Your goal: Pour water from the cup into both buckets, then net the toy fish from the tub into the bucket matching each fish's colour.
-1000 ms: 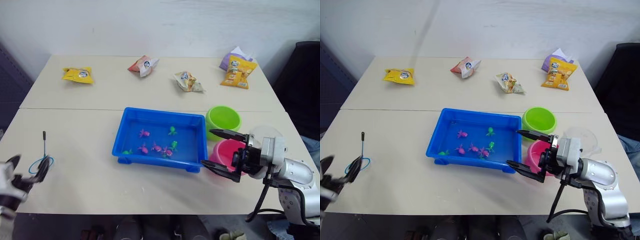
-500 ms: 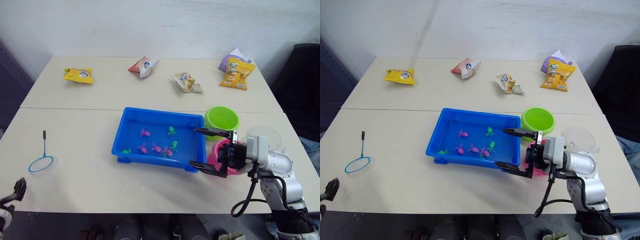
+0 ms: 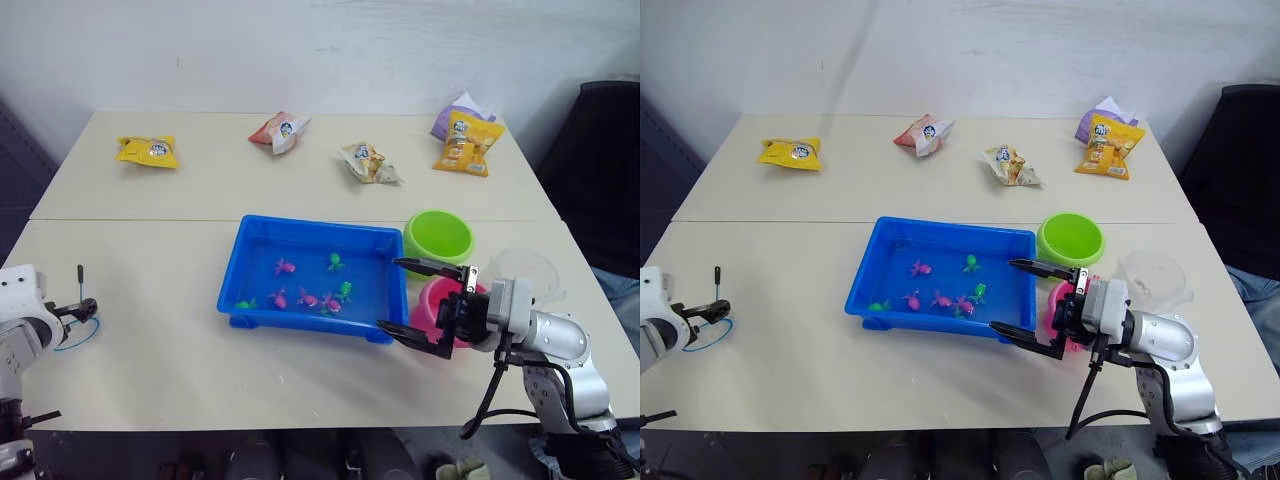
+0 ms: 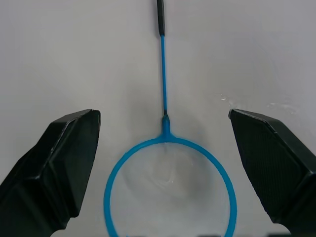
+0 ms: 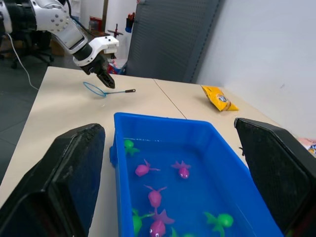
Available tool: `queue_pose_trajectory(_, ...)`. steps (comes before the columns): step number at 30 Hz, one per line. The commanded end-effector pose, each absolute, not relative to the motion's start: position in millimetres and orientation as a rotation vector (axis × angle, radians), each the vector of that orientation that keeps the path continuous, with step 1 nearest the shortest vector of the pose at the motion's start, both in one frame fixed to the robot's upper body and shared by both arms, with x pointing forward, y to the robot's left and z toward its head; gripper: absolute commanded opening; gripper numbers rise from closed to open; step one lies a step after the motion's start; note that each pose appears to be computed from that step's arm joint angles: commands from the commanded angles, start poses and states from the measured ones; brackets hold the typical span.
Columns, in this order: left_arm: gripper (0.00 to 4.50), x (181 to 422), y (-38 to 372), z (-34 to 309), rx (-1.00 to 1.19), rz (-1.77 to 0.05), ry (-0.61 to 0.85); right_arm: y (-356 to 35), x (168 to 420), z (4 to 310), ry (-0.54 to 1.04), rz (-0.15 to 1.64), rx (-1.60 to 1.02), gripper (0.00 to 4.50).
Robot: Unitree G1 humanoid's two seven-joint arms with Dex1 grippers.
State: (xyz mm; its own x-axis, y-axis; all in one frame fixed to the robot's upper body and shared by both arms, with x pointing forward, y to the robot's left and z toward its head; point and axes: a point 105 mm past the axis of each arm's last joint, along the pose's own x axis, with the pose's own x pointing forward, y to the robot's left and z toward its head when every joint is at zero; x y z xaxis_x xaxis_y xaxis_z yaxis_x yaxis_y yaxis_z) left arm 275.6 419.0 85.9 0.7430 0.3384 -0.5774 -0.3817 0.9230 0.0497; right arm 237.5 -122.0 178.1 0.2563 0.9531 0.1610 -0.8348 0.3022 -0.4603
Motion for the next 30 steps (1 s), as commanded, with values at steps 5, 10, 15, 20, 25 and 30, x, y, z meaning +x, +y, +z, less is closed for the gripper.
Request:
queue_pose_trajectory(5, 4.5, 292.6, 431.8, 75.2, -0.081, 0.392, 0.645, -137.4, 231.9, 187.3, -0.502, 1.13, -0.402, 4.46)
queue_pose_trajectory(10, 4.24, 291.0, 430.3, 62.7, -0.108, 0.361, 0.703, -138.2, 230.3, 187.1, -0.502, 1.116, -0.434, 4.5)
queue_pose_trajectory(15, 2.48, 285.0, 431.7, 53.6, -0.125, 0.361, 0.732, -143.6, 232.7, 186.9, -0.492, 1.099, -0.479, 4.5)
queue_pose_trajectory(20, 0.23, 272.0, 441.8, 54.6, -0.132, 0.392, 0.757, -146.3, 236.2, 188.9, -0.492, 1.086, -0.491, 4.5)
queue_pose_trajectory(25, 0.02, 305.4, 421.8, 134.1, 0.004, 0.077, 0.376, -145.3, 240.2, 197.0, -0.478, 1.083, -0.479, 4.5)
queue_pose_trajectory(30, 0.02, 314.2, 356.0, 218.1, 0.218, -0.366, 0.062, -132.7, 236.9, 208.1, -0.375, 1.177, -0.431, 4.5)
